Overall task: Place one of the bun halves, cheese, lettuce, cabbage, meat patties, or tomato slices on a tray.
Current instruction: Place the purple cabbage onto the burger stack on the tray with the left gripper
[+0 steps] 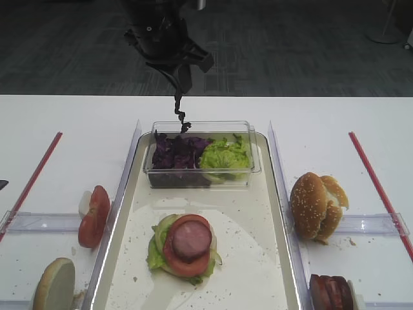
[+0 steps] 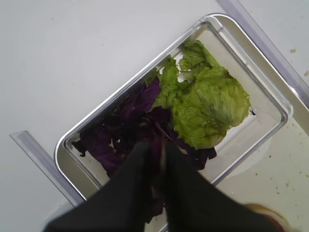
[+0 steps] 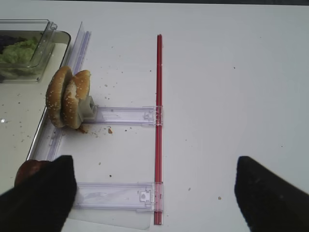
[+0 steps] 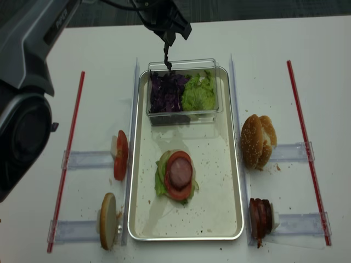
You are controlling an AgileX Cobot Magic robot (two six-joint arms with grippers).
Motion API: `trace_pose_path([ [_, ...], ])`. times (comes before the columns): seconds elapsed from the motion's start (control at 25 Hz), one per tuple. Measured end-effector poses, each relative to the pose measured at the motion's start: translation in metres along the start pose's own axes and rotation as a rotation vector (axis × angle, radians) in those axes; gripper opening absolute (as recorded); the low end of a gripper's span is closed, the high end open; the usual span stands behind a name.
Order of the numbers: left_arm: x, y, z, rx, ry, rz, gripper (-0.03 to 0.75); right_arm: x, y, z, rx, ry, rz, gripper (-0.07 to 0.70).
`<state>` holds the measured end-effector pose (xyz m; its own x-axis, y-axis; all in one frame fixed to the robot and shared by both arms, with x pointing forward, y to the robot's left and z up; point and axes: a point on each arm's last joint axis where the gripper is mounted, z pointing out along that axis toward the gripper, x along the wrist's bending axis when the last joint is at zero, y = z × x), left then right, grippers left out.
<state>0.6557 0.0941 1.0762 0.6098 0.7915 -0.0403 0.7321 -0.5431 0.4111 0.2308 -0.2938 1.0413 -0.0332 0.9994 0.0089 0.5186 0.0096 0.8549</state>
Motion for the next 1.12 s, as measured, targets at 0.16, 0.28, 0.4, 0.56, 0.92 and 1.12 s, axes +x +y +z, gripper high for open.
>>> trace_pose_path([
  [0.16,0.000,0.000,-0.002,-0.005,0.001,0.001,0.041,0.000,0.000,0.000,0.000,0.000,0.000,0.678],
  [0.28,-0.002,0.001,-0.014,-0.027,0.005,0.004,0.041,0.000,0.000,0.000,0.000,0.000,0.000,0.678],
  [0.4,-0.004,0.001,-0.026,-0.048,0.005,0.005,0.041,0.000,0.000,0.000,0.000,0.000,0.000,0.678],
  [0.56,-0.007,0.001,-0.032,-0.062,-0.009,0.004,0.041,0.000,0.000,0.000,0.000,0.000,0.000,0.678],
  [0.92,-0.014,-0.003,-0.043,-0.070,-0.020,0.012,0.041,0.000,0.000,0.000,0.000,0.000,0.000,0.678],
  [1.12,-0.017,-0.019,-0.037,-0.005,-0.032,0.004,0.041,0.000,0.000,0.000,0.000,0.000,0.000,0.678],
])
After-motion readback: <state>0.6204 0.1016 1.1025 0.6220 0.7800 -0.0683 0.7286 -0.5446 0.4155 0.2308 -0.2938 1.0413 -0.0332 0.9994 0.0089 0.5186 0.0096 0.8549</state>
